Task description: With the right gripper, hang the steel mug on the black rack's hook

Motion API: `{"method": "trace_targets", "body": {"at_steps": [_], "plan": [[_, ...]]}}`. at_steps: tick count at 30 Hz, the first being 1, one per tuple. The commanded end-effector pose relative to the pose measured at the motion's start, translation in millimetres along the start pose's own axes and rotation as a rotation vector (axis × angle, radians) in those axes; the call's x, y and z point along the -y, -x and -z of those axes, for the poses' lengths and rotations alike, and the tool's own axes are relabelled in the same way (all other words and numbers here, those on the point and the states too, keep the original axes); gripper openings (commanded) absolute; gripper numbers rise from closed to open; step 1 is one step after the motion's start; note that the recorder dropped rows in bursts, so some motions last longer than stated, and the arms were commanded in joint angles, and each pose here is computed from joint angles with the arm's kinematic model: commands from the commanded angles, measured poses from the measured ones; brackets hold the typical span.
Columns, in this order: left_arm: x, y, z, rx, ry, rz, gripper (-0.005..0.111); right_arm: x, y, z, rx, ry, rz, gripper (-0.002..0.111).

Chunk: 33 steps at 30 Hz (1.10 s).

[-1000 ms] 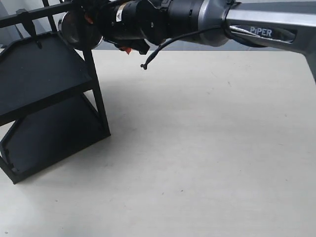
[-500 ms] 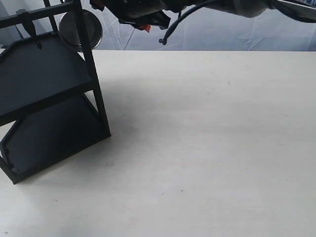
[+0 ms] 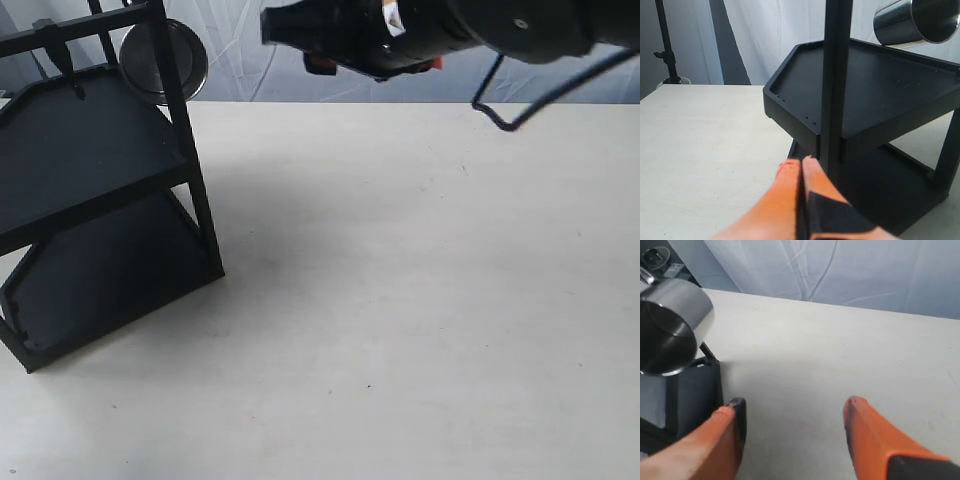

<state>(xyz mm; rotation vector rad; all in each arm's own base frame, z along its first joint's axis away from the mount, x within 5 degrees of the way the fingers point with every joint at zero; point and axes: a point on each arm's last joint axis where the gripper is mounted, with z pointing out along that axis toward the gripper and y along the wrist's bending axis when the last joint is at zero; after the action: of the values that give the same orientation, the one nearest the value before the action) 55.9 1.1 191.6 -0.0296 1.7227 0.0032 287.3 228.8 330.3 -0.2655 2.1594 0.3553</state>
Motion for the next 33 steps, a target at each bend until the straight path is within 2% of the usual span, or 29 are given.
{"method": "trace_targets", "body": {"at_steps": [1,5,6,7,8,9,15,21,33], "plan": [[0.2,1,0,0.008,-0.003,0.008,0.002,17,-21,24,-0.009,-0.03,0.063,0.057],[0.2,1,0,0.008,-0.003,0.008,0.002,36,-50,51,-0.028,-0.048,0.104,0.052],[0.2,1,0,0.008,-0.003,0.008,0.002,42,-58,60,-0.03,-0.049,0.104,0.038],[0.2,1,0,0.008,-0.003,0.008,0.002,44,-60,64,-0.029,-0.051,0.106,0.03],[0.2,1,0,0.008,-0.003,0.008,0.002,48,-64,73,-0.019,-0.047,0.103,0.008],[0.2,1,0,0.008,-0.003,0.008,0.002,49,-64,78,-0.01,-0.044,0.098,-0.001],[0.2,1,0,0.008,-0.003,0.008,0.002,59,-71,102,0.001,-0.046,0.048,0.0],[0.2,1,0,0.008,-0.003,0.008,0.002,78,-103,119,-0.124,-0.132,-0.019,0.0],[0.2,1,0,0.008,-0.003,0.008,0.002,77,-103,120,-0.115,-0.116,-0.029,0.0]]}}
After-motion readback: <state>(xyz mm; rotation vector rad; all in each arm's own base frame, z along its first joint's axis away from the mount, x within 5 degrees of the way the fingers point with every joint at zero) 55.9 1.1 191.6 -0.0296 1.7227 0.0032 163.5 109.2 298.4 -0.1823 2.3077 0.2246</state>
